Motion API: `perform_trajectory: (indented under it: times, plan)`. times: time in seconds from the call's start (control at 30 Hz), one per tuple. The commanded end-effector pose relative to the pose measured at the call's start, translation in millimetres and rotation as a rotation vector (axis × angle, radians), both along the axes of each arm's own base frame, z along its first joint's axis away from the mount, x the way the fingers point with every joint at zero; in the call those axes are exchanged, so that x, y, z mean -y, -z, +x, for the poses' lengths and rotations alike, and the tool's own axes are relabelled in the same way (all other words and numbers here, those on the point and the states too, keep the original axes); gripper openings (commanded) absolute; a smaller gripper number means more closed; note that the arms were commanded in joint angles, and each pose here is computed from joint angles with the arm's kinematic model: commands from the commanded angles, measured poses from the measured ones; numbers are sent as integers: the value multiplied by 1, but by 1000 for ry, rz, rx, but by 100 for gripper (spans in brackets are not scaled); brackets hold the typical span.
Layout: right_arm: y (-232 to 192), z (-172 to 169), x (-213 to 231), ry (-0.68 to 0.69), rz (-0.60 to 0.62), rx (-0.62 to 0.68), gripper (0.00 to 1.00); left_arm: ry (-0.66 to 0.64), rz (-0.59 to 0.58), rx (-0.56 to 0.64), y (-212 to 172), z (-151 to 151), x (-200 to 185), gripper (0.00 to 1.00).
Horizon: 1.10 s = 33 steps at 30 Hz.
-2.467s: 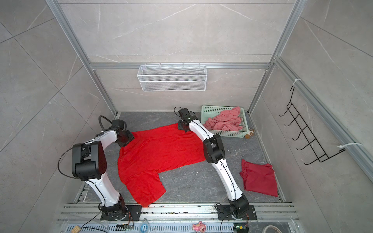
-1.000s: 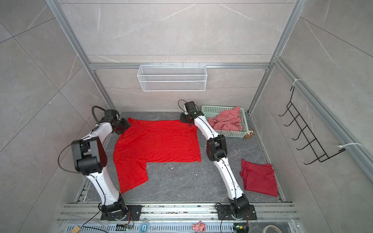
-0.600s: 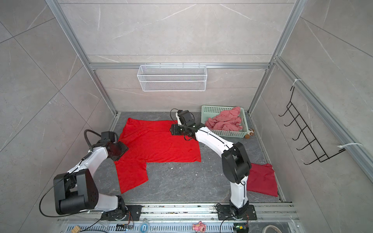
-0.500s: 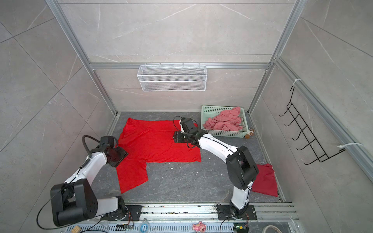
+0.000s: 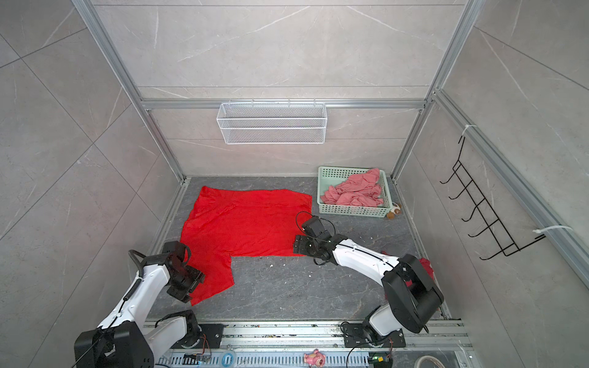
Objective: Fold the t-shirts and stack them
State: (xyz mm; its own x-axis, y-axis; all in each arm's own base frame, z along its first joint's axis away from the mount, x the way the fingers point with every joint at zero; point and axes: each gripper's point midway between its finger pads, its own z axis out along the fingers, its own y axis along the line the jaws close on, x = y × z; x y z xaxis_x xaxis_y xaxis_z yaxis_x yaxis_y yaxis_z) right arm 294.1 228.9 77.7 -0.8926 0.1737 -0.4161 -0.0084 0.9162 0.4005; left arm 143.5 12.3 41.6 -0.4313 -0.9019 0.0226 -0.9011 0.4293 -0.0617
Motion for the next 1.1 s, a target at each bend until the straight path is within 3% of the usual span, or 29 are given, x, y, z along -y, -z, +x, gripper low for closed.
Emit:
perform_trajectory:
  times: [0.0,0.13,0.63,0.9,1.07]
  plan:
    - [-2,-4,13,61,-11,13,84,-62,-33,-93,2,-17,7,62]
    - [-3,-6,21,83,-26,30,84,-105,-51,-146,16,-27,11,62]
    - [-5,-5,46,140,-44,17,83,-154,-6,-125,41,-21,3,55]
    - [2,-15,56,163,-51,-26,83,-155,18,-76,42,-17,-1,31]
    - [22,-27,50,175,9,-99,83,-155,31,-54,41,-18,-3,14]
